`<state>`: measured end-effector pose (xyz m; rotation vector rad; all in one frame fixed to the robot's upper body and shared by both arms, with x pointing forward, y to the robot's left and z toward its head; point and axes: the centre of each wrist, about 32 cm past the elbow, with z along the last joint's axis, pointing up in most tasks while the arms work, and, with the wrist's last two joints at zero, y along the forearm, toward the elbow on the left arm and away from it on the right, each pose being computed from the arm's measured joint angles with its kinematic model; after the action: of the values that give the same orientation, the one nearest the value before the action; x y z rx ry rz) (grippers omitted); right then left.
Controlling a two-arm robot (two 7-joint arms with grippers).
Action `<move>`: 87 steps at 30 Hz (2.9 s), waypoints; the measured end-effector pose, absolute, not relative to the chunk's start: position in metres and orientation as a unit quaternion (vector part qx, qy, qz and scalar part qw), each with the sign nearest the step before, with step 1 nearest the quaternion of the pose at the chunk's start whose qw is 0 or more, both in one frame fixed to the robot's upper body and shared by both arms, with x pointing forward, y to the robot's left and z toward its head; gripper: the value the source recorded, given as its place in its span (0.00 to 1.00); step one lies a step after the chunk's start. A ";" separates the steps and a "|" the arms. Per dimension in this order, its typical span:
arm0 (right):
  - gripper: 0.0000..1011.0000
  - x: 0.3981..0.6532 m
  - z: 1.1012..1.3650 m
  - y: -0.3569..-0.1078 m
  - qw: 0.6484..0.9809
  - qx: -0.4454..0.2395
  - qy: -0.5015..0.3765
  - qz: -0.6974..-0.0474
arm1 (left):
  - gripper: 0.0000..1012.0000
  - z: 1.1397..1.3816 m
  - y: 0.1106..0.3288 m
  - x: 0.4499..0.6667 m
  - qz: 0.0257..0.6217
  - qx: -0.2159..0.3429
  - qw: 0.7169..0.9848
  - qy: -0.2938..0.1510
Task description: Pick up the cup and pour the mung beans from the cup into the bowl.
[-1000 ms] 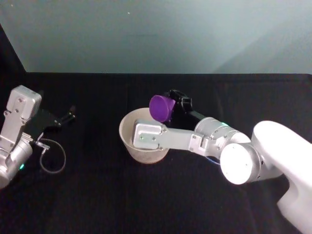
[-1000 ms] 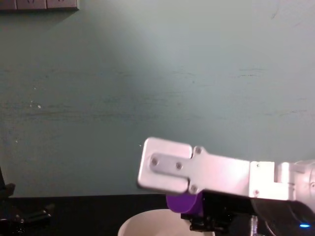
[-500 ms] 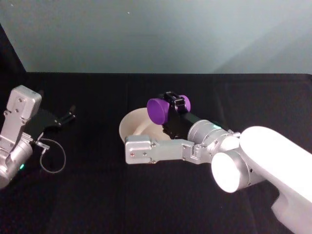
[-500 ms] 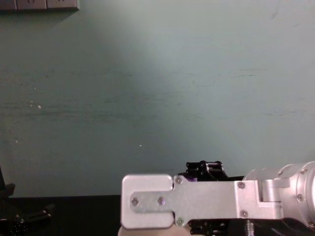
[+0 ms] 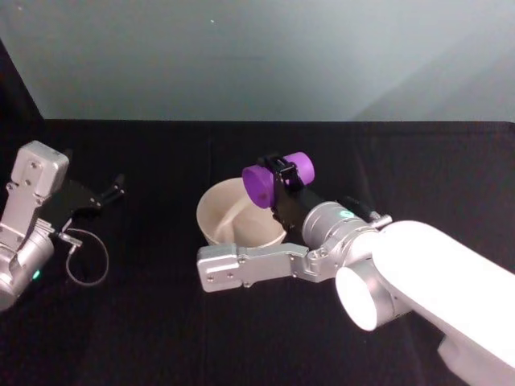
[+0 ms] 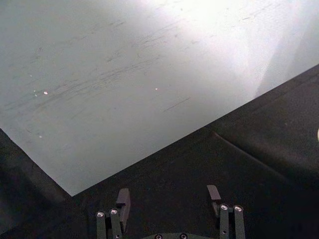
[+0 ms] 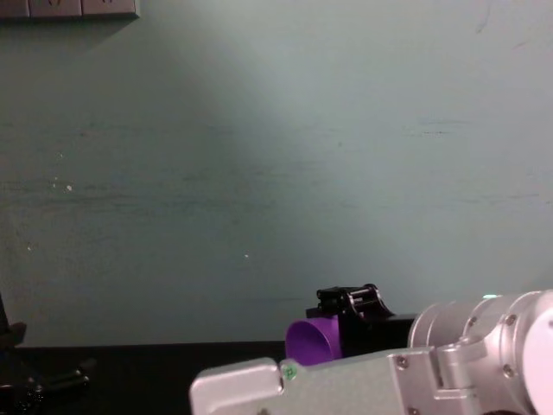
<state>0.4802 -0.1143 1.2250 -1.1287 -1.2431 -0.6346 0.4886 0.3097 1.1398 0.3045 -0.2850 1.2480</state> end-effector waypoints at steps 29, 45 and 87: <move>0.71 0.475 1.226 -0.100 0.595 -0.506 -0.568 -0.259 | 0.99 1.140 0.310 0.489 0.580 0.141 0.791 -0.132; 0.71 0.473 1.228 -0.097 0.585 -0.511 -0.576 -0.255 | 0.99 1.140 0.310 0.489 0.580 0.142 0.791 -0.132; 0.71 0.470 1.231 -0.095 0.575 -0.514 -0.585 -0.249 | 0.99 1.140 0.310 0.489 0.580 0.141 0.791 -0.132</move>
<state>0.4702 -0.0945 1.2311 -1.2045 -1.3700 -0.5842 0.4886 0.3097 1.1398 0.3045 -0.2851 1.2480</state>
